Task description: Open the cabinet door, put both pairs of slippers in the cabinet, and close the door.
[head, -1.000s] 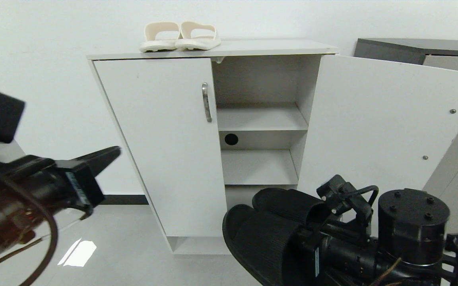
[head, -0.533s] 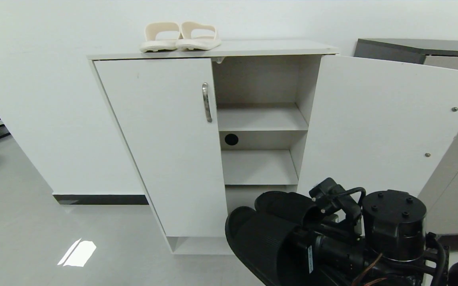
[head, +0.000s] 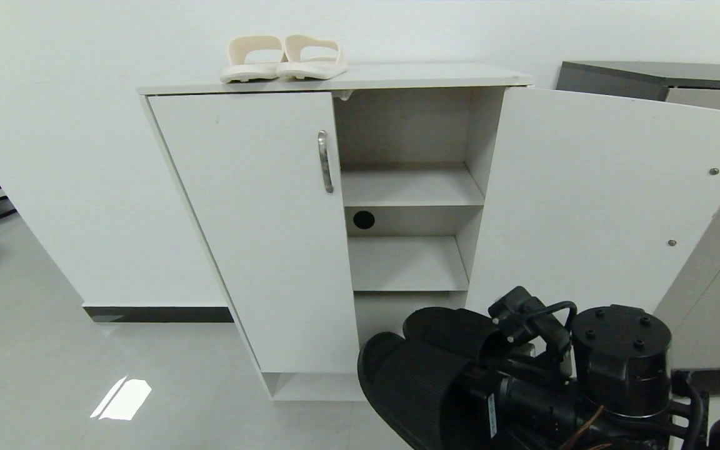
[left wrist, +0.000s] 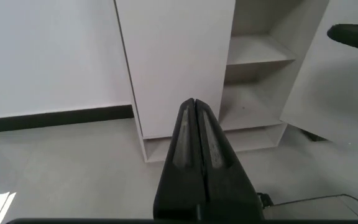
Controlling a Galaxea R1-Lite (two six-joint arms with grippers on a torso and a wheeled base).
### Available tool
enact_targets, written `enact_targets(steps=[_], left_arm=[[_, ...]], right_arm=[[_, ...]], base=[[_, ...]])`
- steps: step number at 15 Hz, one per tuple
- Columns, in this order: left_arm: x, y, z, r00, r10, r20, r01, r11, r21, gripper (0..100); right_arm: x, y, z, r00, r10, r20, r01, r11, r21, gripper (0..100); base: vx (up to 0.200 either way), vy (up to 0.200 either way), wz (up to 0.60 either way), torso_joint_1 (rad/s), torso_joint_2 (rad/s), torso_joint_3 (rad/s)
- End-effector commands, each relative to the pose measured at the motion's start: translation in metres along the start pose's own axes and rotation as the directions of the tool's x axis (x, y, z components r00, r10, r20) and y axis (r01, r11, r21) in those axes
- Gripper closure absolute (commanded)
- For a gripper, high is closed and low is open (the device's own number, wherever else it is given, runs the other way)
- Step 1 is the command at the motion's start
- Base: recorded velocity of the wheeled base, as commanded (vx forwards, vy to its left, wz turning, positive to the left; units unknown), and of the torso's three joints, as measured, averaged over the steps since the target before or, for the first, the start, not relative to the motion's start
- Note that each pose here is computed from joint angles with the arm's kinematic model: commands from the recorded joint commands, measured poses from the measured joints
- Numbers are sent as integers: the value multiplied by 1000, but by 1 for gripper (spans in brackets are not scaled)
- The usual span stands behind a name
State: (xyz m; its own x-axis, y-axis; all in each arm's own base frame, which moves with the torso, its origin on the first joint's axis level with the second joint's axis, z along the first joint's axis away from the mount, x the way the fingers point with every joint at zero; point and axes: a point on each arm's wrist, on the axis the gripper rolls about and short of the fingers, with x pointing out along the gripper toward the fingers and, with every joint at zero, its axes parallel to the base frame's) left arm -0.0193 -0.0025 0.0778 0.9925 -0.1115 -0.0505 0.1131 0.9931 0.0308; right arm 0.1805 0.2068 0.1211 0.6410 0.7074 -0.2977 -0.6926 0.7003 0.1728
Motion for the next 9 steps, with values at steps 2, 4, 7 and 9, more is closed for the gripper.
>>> enact_targets(steps=[2, 4, 7, 9], left_arm=[[-3, 0, -3, 999, 0, 43, 0, 1000, 2, 100], [-3, 0, -3, 999, 3, 41, -3, 1000, -3, 100], [-3, 0, -3, 999, 4, 41, -4, 1000, -12, 100], [-3, 0, -3, 999, 4, 41, -4, 1000, -12, 100]], right_arm=[[4, 0, -3, 1000, 0, -12, 0, 1000, 2, 100], [24, 2, -5, 1000, -5, -21, 7, 998, 64, 100], [53, 14, 1, 999, -25, 21, 21, 985, 170, 100], [79, 23, -14, 991, -135, -14, 135, 979, 152, 100]], base=[[0, 0, 0, 0, 0, 0], [0, 0, 0, 0, 0, 0], [0, 0, 0, 0, 0, 0], [0, 0, 0, 0, 0, 0]])
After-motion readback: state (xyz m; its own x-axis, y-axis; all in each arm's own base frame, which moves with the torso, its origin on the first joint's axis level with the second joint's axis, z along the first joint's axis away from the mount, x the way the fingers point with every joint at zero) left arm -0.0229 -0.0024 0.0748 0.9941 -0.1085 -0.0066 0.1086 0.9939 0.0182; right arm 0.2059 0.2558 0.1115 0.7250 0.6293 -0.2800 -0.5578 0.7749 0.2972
